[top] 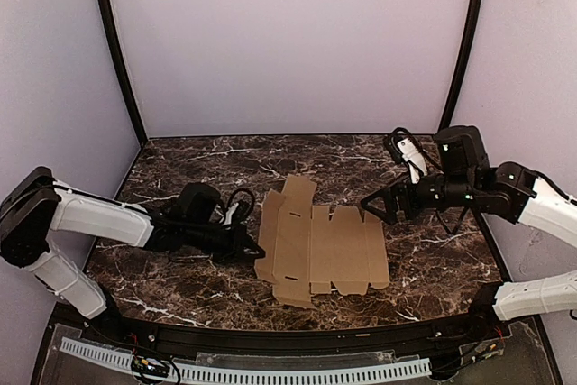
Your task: Fold the paper box
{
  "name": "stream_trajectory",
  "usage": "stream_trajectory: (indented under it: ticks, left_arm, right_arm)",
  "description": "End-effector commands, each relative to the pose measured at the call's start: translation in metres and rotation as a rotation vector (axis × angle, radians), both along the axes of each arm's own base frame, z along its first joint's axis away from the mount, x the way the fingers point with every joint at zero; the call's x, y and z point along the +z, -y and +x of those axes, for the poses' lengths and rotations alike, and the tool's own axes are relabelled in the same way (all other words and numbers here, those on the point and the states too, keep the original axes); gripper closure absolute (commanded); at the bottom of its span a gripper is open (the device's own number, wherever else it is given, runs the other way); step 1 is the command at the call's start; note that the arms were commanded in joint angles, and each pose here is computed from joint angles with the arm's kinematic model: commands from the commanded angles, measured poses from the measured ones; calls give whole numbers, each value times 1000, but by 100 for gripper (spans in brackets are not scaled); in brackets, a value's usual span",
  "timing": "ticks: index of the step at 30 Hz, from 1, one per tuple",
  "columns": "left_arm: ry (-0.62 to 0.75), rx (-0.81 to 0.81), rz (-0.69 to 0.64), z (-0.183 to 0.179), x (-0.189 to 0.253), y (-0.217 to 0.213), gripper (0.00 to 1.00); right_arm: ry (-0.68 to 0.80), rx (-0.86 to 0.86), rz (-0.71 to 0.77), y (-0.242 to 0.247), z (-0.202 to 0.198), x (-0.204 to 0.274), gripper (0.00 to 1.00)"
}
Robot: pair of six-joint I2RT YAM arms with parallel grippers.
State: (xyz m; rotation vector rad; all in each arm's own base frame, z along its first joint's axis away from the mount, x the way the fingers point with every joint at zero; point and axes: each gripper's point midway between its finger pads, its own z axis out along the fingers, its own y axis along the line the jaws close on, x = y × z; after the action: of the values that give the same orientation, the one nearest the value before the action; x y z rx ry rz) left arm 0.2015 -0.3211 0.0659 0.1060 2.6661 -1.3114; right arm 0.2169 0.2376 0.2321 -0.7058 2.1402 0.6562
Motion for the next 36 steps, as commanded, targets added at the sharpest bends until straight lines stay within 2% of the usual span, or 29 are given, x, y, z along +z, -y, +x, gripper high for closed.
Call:
stream_trajectory:
  ticks: [1,4,5,8,12,22,31,36]
  left_arm:
    - [154,-182,90,-6,42,-4,99]
    - [182,-266,139,-14,61,-9,99]
    - [232,-302,135,-11,75,-6,99]
    - [256,-372,209,-13,93,-14,99]
    - [325,-443,283,-12,111,-23,99]
    - [438,-549,466,5,131,-39,99]
    - [508,-616,621,21,126,-44,99]
    - [558,-632,644,22,128,-41,99]
  right_arm:
    - [141,165,39,-18,-11,43,1]
    - [249,344,65,-31,-29,67,1]
    - [298,410,76,-35,-36,76,1]
    - [474,583,74,-44,-53,98,2]
    - [592,678,48,-55,-54,122,1]
    - [627,758,-142,-101,-16,126,2]
    - [575,731,-282,-127,28,84,15]
    - [518,717,-322,-140,47,62,20]
